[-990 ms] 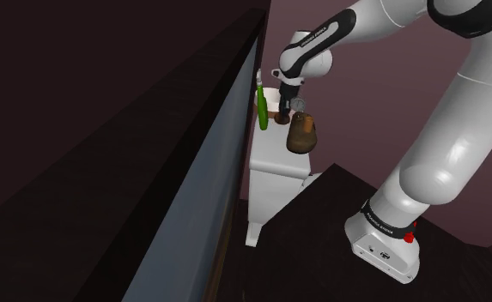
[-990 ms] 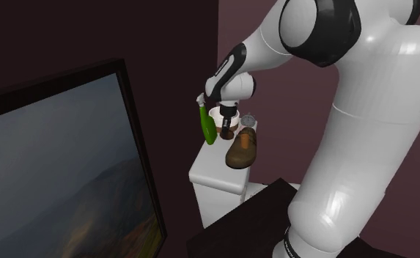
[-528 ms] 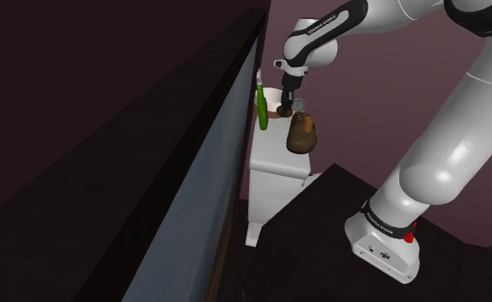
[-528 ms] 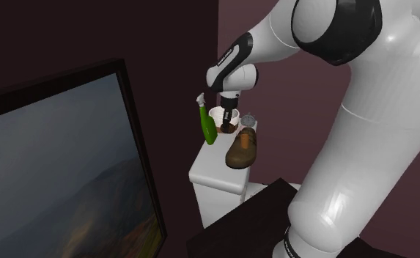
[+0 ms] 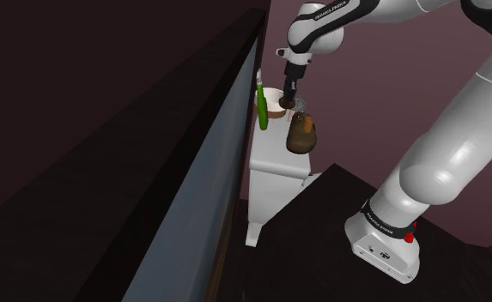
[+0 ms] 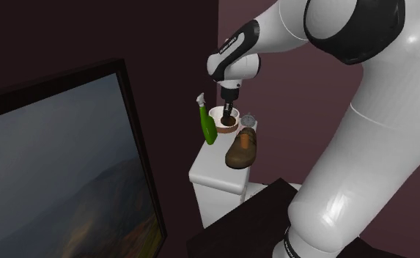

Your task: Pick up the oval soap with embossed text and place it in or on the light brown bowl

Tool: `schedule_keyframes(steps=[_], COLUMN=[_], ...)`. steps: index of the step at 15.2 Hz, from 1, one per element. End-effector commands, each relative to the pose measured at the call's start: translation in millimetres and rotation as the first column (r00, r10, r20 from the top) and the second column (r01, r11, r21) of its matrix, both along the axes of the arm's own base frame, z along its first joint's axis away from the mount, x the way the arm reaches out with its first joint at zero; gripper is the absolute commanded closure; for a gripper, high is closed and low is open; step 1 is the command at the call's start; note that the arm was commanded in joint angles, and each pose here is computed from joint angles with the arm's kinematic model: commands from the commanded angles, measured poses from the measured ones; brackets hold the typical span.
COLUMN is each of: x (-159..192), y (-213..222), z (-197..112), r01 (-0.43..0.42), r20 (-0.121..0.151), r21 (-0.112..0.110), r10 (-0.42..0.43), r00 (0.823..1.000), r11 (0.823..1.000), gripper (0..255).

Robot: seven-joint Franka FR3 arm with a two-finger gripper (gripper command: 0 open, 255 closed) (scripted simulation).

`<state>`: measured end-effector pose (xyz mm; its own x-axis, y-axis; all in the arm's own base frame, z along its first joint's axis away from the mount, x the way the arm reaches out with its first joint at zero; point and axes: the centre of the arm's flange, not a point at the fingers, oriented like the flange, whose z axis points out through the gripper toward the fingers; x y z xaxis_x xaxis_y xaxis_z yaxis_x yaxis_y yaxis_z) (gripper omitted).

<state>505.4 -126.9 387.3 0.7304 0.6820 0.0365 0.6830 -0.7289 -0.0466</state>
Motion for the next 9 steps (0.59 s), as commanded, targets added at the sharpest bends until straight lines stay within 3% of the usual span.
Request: schedule_keyframes(steps=[1,9], x=[0,11], y=[1,-7], z=[11,45], r01=[0.0,0.0], r20=[0.0,0.0], r21=[0.0,0.0], r10=[0.0,0.0], r00=[1.0,1.0], r11=[1.0,1.0], gripper=[255,255])
